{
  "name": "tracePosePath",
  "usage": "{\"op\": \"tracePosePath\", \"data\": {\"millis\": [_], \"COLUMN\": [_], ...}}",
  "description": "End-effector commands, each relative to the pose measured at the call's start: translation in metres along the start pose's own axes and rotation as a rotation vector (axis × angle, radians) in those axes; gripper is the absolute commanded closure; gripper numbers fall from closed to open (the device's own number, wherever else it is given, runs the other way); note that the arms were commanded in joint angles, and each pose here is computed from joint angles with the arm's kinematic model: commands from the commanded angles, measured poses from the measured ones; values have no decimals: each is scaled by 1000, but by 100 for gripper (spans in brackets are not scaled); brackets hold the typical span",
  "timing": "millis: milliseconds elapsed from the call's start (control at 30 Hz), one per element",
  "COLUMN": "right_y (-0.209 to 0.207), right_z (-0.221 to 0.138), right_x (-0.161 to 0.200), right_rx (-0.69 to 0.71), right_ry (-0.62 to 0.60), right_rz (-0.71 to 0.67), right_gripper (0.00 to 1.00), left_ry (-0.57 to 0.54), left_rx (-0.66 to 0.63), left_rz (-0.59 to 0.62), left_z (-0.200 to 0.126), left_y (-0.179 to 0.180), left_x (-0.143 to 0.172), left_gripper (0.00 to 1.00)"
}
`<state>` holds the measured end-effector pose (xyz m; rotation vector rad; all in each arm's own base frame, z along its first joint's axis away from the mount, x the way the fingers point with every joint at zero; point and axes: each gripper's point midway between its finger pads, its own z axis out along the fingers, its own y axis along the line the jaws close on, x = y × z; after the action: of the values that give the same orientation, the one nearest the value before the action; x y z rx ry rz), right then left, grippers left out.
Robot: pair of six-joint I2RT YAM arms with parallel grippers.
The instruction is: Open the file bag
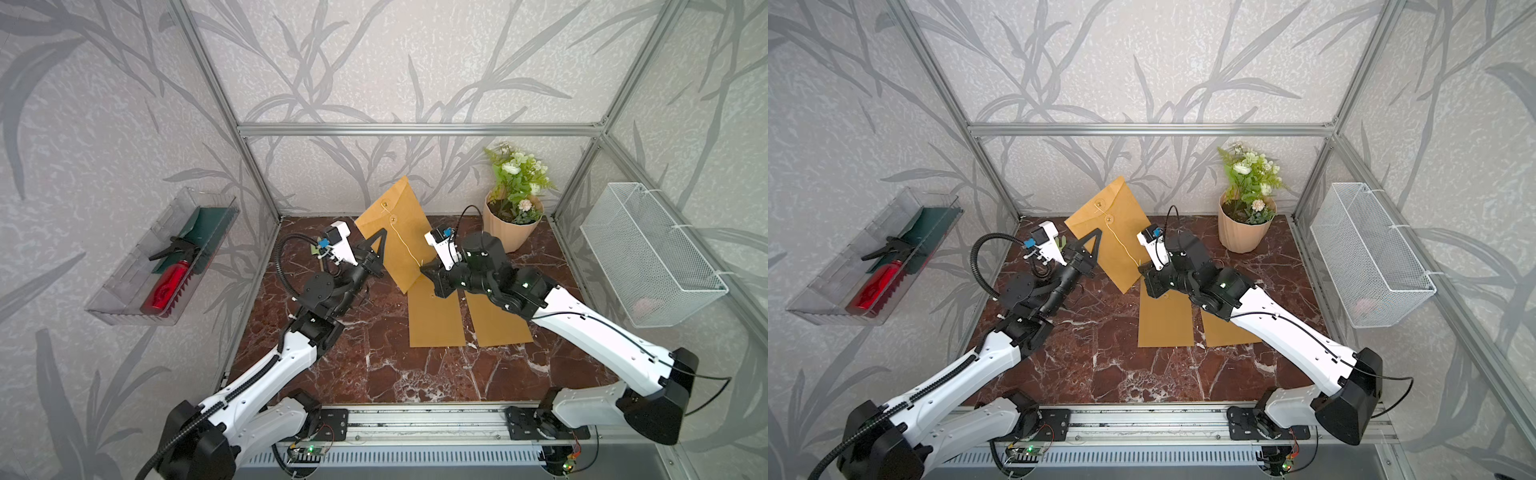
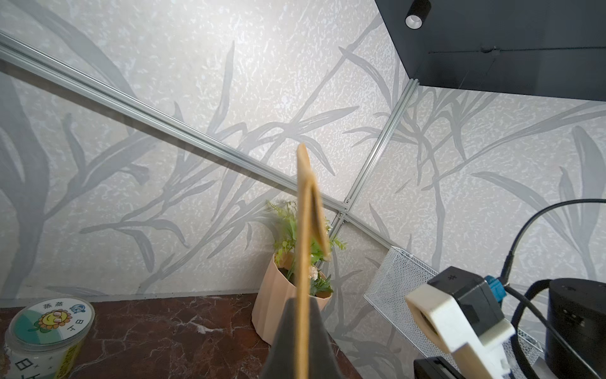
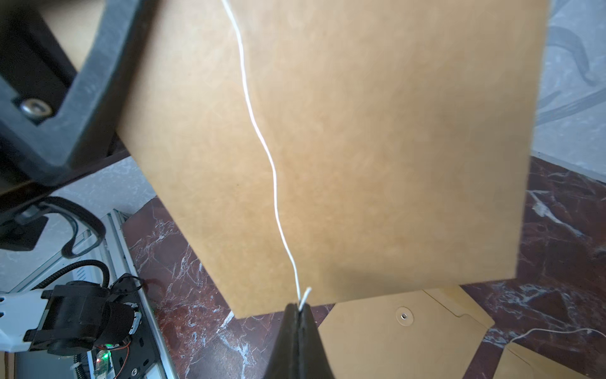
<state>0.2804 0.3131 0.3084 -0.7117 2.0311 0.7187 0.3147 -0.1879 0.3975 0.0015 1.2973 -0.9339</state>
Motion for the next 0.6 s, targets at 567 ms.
{"op": "tracePosePath", "data": {"millis": [567], "right_y": [-54], "right_z": [-23], "right_x": [-5], "right_rx": [148], "right_ry": [1], "right_rz": [-6], "right_gripper": [100], "left_ry": [-18], "left_rx": [17], "left_rz": [16], "left_z": [-12], "left_y": [-6], "left_x": [-9], "left_gripper": [100]}}
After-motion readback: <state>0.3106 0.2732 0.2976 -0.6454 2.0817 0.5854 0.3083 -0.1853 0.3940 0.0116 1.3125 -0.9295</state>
